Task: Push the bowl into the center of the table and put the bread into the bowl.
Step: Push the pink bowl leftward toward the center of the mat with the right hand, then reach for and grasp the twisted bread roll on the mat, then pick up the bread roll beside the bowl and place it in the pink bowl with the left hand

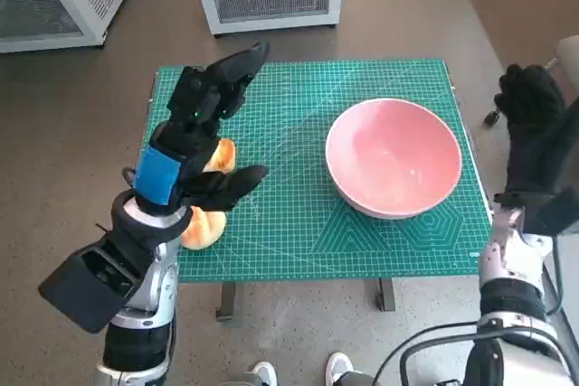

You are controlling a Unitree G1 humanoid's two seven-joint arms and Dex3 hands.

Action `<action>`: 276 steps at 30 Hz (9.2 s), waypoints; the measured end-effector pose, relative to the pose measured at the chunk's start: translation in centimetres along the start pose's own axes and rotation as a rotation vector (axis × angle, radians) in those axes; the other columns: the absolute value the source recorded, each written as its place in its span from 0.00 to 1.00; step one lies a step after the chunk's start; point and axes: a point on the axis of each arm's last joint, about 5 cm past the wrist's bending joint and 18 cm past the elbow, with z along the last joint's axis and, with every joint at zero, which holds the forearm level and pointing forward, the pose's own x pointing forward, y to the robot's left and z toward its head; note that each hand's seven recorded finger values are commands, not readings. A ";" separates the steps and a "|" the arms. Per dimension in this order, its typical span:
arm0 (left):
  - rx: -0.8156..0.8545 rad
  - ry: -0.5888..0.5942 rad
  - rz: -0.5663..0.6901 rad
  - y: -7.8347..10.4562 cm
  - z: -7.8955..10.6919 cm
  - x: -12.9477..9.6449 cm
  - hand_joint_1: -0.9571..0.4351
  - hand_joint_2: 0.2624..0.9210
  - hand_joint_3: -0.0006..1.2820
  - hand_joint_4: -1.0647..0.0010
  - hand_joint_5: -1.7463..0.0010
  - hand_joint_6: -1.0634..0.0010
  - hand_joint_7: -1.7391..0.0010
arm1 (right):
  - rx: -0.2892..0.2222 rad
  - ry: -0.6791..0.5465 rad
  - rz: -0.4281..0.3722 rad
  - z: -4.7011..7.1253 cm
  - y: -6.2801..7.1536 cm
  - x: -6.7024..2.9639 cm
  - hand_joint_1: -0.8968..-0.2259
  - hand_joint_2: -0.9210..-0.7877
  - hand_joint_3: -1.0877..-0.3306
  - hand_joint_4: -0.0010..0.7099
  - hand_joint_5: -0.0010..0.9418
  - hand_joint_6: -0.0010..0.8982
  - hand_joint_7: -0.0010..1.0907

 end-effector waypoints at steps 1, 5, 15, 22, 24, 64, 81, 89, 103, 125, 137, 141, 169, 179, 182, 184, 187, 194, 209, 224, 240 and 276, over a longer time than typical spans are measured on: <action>0.000 0.001 0.001 0.0 0.0 0.0 0.27 1.00 0.28 0.79 0.98 1.00 0.60 | 0.004 0.020 -0.008 -0.2 0.0 -0.10 0.89 0.01 0.75 0.70 0.01 0.24 0.52; -0.001 0.005 0.005 0.1 0.0 -0.2 0.27 1.00 0.28 0.79 0.98 1.00 0.60 | 0.015 0.092 -0.032 -1.0 0.0 -0.57 0.89 0.01 0.75 0.71 0.01 0.26 0.51; 0.000 0.005 0.012 0.2 0.0 -0.3 0.28 1.00 0.28 0.79 0.98 1.00 0.60 | 0.035 0.165 -0.033 -1.8 0.5 -0.94 0.85 0.00 0.74 0.68 0.00 0.26 0.49; 0.003 0.009 0.015 0.5 0.0 -0.5 0.27 1.00 0.28 0.79 0.98 1.00 0.61 | 0.103 0.315 -0.010 -3.4 2.4 -1.81 0.84 0.00 0.73 0.69 0.01 0.25 0.47; 0.004 0.009 0.014 0.5 0.1 -0.5 0.27 1.00 0.28 0.79 0.97 1.00 0.61 | 0.116 0.336 -0.003 -3.6 2.8 -1.92 0.84 0.00 0.74 0.71 0.01 0.27 0.46; 0.123 0.075 0.088 2.2 1.4 -3.4 0.25 1.00 0.25 0.76 1.00 0.86 0.75 | 0.240 0.368 0.203 -3.5 9.5 -1.02 0.86 0.15 0.64 0.65 0.01 0.23 0.52; 0.128 0.080 0.092 2.2 1.4 -3.5 0.25 1.00 0.25 0.75 1.00 0.84 0.77 | 0.222 0.396 0.265 -3.1 11.2 -0.60 0.81 0.00 0.70 0.67 0.01 0.28 0.49; 0.127 0.084 0.092 2.2 1.3 -3.5 0.25 1.00 0.26 0.75 1.00 0.84 0.77 | 0.203 0.375 0.260 -2.7 10.6 -0.01 0.81 0.04 0.69 0.68 0.01 0.27 0.48; 0.131 0.093 0.097 2.4 0.8 -3.8 0.26 1.00 0.26 0.75 1.00 0.84 0.77 | 0.147 0.060 0.327 0.1 9.5 1.94 0.80 0.08 0.64 0.70 0.01 0.18 0.60; 0.414 0.150 0.016 5.8 1.5 -2.9 0.27 1.00 0.18 0.83 1.00 0.86 0.80 | 0.143 -0.525 0.586 5.8 8.2 1.59 0.69 0.00 0.77 0.70 0.01 0.22 0.62; 0.705 0.491 -0.088 8.1 3.0 -1.2 0.56 0.71 0.01 0.84 0.99 0.81 0.89 | 0.143 -0.574 0.651 6.9 7.7 0.39 0.69 0.00 0.78 0.71 0.01 0.20 0.62; 0.780 0.613 -0.109 7.9 2.9 -0.3 0.63 0.69 0.00 0.81 0.99 0.77 0.91 | 0.159 -0.571 0.661 7.1 7.7 0.08 0.69 0.00 0.78 0.71 0.01 0.20 0.63; 0.805 1.023 -0.342 7.1 -2.1 3.0 0.57 0.72 0.01 0.85 1.00 0.72 0.97 | 0.174 -0.569 0.680 7.3 7.9 -0.81 0.68 0.00 0.80 0.71 0.01 0.20 0.63; 0.833 1.189 -0.421 7.0 -4.8 3.3 0.56 0.73 0.01 0.86 1.00 0.71 0.98 | 0.177 -0.569 0.675 7.1 7.9 -0.89 0.67 0.00 0.82 0.72 0.01 0.20 0.63; 0.839 1.233 -0.448 6.9 -5.7 3.2 0.56 0.73 0.01 0.86 1.00 0.71 0.98 | 0.177 -0.570 0.673 7.1 7.9 -0.91 0.67 0.00 0.82 0.72 0.01 0.20 0.63; 0.836 1.261 -0.462 6.8 -6.3 3.1 0.56 0.73 0.01 0.86 1.00 0.71 0.98 | 0.176 -0.571 0.673 7.1 7.9 -0.92 0.68 0.00 0.82 0.72 0.01 0.20 0.63; 0.831 1.299 -0.478 6.7 -7.2 2.8 0.60 0.73 0.01 0.86 1.00 0.71 0.98 | 0.176 -0.571 0.672 7.0 7.9 -0.93 0.68 0.00 0.82 0.72 0.01 0.20 0.63; 0.845 1.384 -0.509 6.2 -9.0 2.1 0.69 0.77 0.02 0.84 0.99 0.67 0.97 | 0.175 -0.573 0.670 7.0 7.8 -0.99 0.70 0.00 0.82 0.71 0.01 0.20 0.62; 1.007 1.311 -0.517 6.1 -10.4 0.7 0.74 0.96 0.10 0.41 0.26 0.39 0.52 | 0.174 -0.574 0.668 7.0 7.8 -1.11 0.70 0.00 0.82 0.71 0.00 0.20 0.62; 1.084 1.148 -0.501 6.4 -10.2 0.5 0.69 0.99 0.07 0.37 0.29 0.42 0.35 | 0.194 -0.573 0.668 6.8 7.7 -1.28 0.71 0.00 0.84 0.73 0.01 0.20 0.61; 1.068 0.791 -0.309 7.3 -4.8 4.3 0.69 1.00 0.05 0.32 0.35 0.44 0.32 | 0.208 -0.568 0.672 6.7 7.7 -1.39 0.72 0.00 0.85 0.76 0.02 0.19 0.60; 0.908 0.261 -0.566 -0.6 -1.3 3.5 0.57 0.94 0.11 0.67 0.84 0.72 0.60 | 0.209 -0.563 0.677 6.4 7.4 -1.69 0.73 0.00 0.85 0.79 0.02 0.17 0.61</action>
